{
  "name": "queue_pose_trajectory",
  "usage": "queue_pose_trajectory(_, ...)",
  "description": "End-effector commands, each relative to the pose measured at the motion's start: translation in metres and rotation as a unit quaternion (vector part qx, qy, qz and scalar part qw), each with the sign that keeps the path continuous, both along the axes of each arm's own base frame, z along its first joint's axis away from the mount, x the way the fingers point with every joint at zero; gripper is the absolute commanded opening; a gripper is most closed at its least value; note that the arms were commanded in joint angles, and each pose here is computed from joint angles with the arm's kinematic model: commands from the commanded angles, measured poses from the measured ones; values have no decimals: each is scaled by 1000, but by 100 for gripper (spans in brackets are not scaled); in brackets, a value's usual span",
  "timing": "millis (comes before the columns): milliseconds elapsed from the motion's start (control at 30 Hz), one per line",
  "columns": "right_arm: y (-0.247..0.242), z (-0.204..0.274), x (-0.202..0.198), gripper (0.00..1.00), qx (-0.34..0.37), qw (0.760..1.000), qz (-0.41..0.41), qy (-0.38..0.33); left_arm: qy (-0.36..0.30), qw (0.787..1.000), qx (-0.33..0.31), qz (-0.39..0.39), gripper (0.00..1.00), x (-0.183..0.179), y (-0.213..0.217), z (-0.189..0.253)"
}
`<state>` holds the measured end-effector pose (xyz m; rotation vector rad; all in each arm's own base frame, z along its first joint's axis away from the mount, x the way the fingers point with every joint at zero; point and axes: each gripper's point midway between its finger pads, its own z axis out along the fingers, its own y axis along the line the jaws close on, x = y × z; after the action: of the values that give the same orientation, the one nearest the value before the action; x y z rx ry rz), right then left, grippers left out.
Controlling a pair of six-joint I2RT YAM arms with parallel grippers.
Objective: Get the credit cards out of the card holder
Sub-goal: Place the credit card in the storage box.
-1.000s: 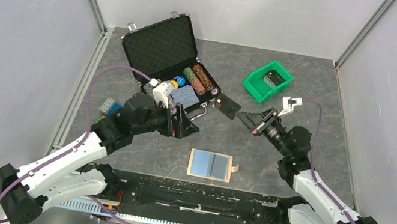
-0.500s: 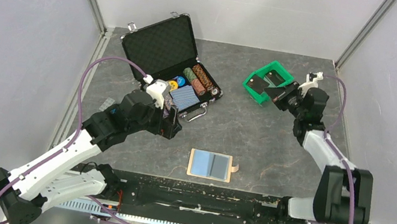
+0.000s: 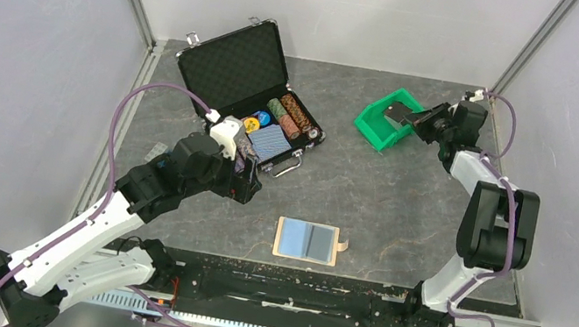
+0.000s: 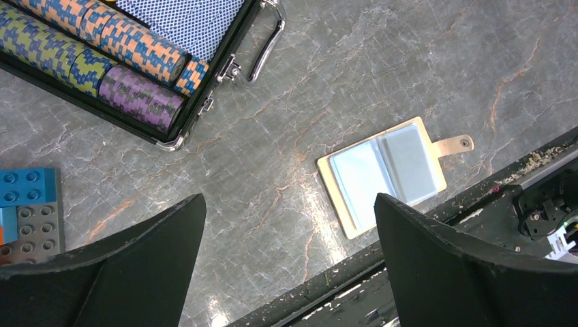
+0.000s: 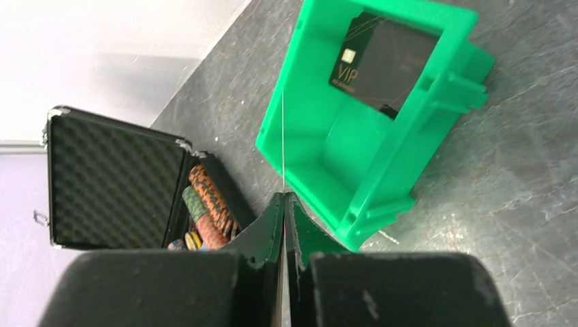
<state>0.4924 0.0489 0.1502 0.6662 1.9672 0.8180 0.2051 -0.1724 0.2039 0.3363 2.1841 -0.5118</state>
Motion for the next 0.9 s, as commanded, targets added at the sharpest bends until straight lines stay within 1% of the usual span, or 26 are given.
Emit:
queue_pose_trajectory(0,-15,3,25,0,-7,1000,-31,3,-35,999,11,-8,100,6,3,12)
queue_pose_trajectory(267,-29,-18,47,0,0,998,-60,22,-33,999,15,-3,100,7,4,10)
queue_pose_trajectory(867,-47,-43,68,0,26,996,-77,38,-37,999,14,8,100,9,7,11)
